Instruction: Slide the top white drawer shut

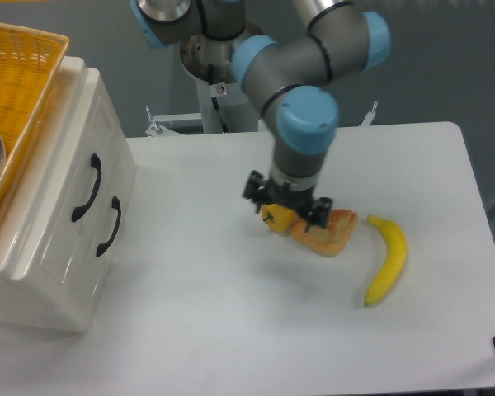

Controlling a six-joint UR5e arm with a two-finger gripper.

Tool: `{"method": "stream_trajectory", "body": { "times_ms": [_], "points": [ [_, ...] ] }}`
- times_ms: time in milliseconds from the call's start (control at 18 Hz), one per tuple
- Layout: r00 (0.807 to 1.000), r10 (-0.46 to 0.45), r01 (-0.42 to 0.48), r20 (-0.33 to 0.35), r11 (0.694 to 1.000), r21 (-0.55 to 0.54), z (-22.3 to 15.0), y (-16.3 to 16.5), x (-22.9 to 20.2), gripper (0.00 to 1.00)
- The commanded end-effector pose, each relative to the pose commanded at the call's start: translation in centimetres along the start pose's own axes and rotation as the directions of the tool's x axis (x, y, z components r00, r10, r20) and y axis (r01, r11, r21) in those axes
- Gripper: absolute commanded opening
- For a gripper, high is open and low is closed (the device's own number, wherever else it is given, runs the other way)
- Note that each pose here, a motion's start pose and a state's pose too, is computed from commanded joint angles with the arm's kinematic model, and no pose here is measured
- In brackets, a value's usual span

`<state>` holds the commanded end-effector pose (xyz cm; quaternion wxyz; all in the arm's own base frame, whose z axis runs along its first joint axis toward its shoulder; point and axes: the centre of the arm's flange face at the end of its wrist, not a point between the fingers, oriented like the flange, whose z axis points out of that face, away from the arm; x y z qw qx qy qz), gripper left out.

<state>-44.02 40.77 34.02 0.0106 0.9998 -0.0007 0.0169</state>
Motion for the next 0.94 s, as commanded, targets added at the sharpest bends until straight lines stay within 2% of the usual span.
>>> {"method": "stream_trajectory", "body": {
  "times_ms": [278,444,611,722,944],
  "points": [
    [0.999,0.044,-0.044,0.015,0.999,0.011,-1.9,6.6,-4.2,1.00],
    [0.988,0.151,-0.151,0.032,0.988,0.017,-2.8,10.1,-6.2,1.00],
    [0.970,0.236,-0.237,0.054,0.971,0.018,-4.1,12.6,-7.1,1.00],
    [0.966,0.252,-0.254,0.064,0.967,0.014,-4.8,13.3,-7.2,1.00],
    [0.969,0.233,-0.235,0.078,0.972,0.020,-5.7,14.6,-7.3,1.00]
  ]
}}
